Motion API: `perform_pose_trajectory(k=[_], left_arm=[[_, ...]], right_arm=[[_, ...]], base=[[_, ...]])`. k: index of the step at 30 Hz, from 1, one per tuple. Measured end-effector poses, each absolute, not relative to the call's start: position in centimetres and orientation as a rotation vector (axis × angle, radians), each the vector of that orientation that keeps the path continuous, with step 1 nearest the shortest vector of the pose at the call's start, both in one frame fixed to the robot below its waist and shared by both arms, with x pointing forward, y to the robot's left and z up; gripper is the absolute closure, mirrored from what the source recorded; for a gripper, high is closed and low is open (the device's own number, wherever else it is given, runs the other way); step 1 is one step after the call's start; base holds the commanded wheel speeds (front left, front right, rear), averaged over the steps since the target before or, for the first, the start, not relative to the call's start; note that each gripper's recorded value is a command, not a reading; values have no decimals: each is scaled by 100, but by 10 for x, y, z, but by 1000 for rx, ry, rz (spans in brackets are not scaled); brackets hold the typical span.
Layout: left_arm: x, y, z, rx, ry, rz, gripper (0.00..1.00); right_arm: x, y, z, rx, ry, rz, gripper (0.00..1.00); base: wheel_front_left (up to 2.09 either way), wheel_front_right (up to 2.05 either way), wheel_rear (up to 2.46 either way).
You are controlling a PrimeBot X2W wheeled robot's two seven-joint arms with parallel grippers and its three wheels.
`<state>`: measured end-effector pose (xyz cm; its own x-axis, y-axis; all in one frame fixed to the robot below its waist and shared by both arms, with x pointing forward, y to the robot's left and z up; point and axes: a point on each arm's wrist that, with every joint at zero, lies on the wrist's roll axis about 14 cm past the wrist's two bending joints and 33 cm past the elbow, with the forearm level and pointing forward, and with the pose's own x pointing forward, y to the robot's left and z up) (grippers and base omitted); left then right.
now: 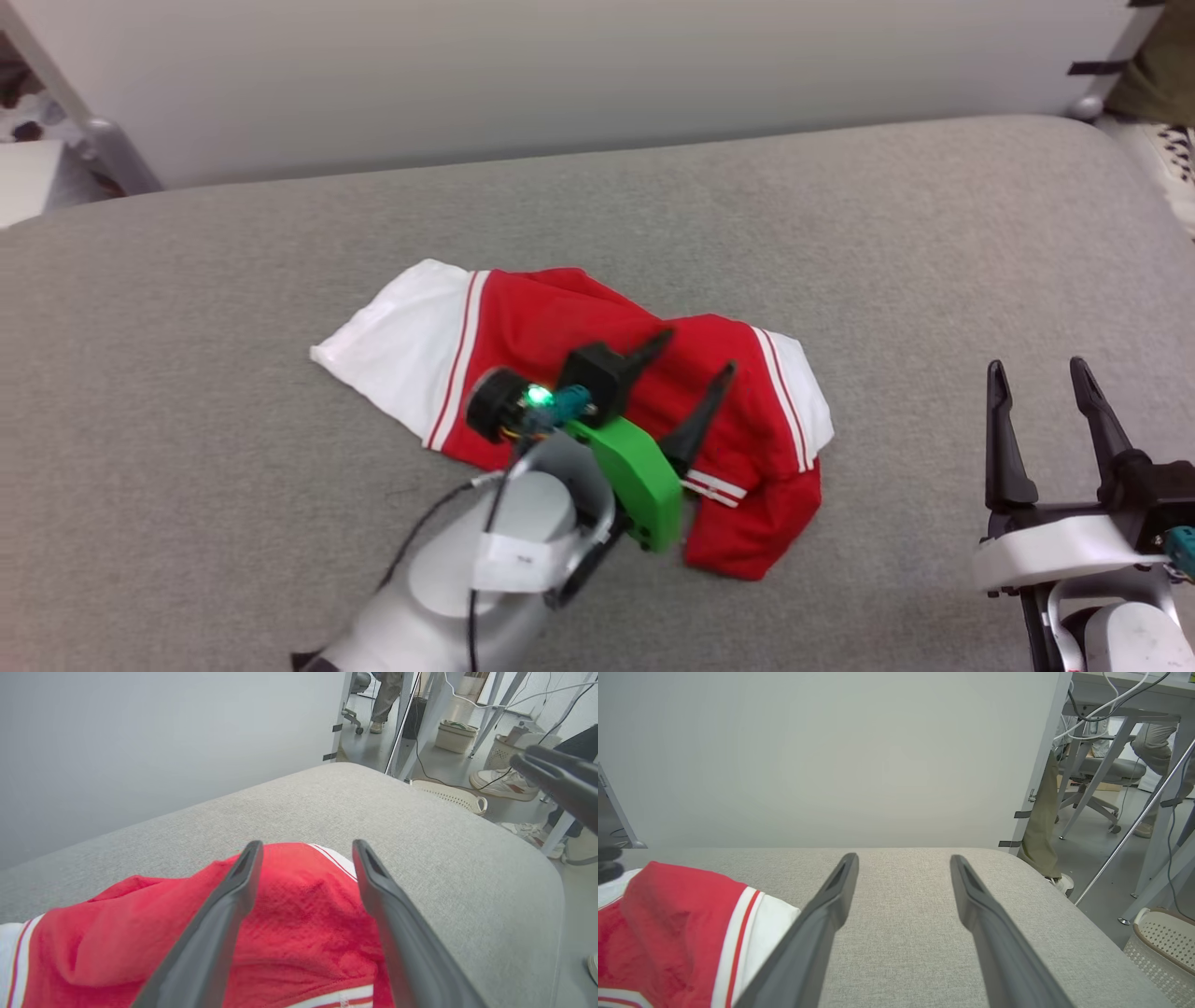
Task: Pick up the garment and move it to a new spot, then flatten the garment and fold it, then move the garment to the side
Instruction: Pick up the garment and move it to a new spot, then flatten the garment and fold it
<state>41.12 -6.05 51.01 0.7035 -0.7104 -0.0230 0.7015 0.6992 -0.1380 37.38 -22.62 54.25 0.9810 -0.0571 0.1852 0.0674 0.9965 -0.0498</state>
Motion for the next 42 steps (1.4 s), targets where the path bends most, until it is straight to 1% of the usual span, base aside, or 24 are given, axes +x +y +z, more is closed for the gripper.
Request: perform_pose_trajectory(k=[2, 6, 9, 12, 17, 24, 37, 42], left_arm=[[422, -38, 526, -117, 19, -723, 0], [440, 26, 565, -97, -114, -554, 0], [435, 70, 589, -139, -201, -436, 0], [419, 103, 590, -166, -231, -339, 0], [392, 139, 563, -172, -189, -219, 0], [375, 145, 542, -196, -156, -160, 0], [378, 141, 541, -203, -169, -164, 0], [379, 144, 539, -223, -167, -155, 0]], right_arm=[[374, -220, 542, -63, -183, -43, 0], [376, -208, 545, -60, -193, -7, 0], [376, -200, 545, -57, -195, 16, 0], [376, -194, 546, -55, -200, 34, 0], [376, -185, 546, -52, -200, 61, 0], [374, -183, 539, -51, -179, 68, 0], [375, -184, 533, -50, -160, 63, 0], [376, -185, 518, -28, -117, 62, 0]], base=[[0, 0, 0], [0, 0, 0], [0, 0, 0], [0, 0, 0], [0, 0, 0], [0, 0, 0], [0, 0, 0], [0, 0, 0]])
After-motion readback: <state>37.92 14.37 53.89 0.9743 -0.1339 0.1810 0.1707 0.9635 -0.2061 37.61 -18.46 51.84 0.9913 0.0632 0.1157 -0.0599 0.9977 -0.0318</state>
